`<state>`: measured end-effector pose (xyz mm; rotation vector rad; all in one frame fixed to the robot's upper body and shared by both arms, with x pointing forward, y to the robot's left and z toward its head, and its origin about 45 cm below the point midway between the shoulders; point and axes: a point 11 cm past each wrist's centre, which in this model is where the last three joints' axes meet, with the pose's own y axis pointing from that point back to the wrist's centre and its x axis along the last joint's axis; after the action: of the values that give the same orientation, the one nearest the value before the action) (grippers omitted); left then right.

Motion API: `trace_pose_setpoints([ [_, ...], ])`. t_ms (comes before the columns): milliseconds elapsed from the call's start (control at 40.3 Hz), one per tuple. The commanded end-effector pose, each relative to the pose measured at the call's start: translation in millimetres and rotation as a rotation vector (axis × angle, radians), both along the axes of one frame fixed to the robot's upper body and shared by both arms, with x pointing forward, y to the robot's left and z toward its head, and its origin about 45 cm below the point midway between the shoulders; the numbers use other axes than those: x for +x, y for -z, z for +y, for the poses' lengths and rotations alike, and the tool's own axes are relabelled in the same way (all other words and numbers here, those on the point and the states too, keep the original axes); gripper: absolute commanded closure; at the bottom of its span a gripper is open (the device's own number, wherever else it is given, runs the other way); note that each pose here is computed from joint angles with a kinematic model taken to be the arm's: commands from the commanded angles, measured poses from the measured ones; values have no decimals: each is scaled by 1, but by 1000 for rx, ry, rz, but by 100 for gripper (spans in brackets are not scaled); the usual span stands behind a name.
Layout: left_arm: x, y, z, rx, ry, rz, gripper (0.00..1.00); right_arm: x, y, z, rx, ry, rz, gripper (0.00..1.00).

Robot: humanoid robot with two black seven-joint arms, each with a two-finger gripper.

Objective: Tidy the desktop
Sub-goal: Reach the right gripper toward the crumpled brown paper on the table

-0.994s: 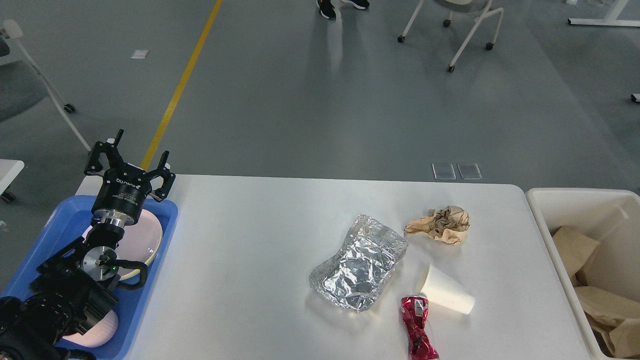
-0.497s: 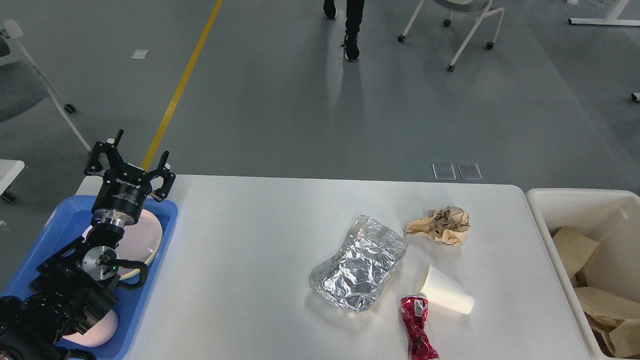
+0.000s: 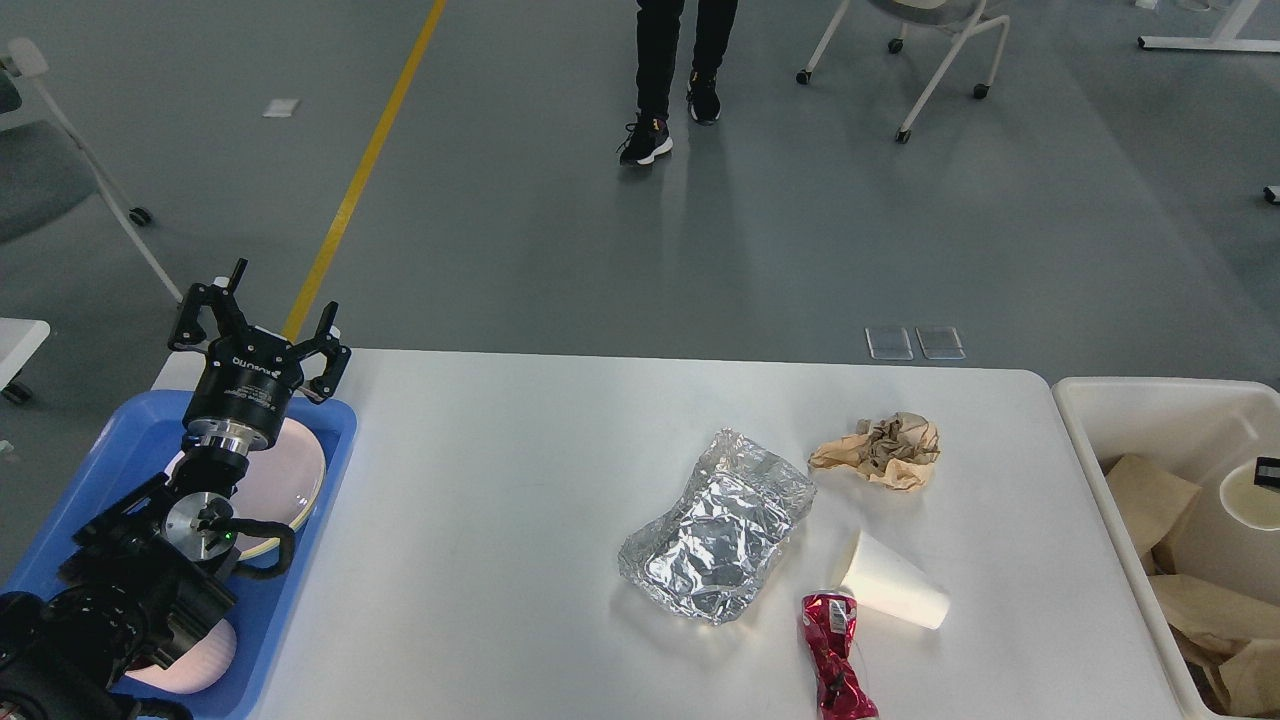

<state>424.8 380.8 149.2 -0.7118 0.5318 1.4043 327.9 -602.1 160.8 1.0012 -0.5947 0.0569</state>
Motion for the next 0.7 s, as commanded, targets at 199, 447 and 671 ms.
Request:
trace_pose_setpoints([
  [199, 0, 0, 0, 0, -1, -1, 4, 3, 1, -4, 9, 9, -151, 25],
  [447, 0, 0, 0, 0, 0, 0, 4, -5, -9, -21, 9, 66, -212, 1],
  [671, 0, 0, 0, 0, 0, 0, 4, 11, -52, -22, 115, 148, -270, 0],
])
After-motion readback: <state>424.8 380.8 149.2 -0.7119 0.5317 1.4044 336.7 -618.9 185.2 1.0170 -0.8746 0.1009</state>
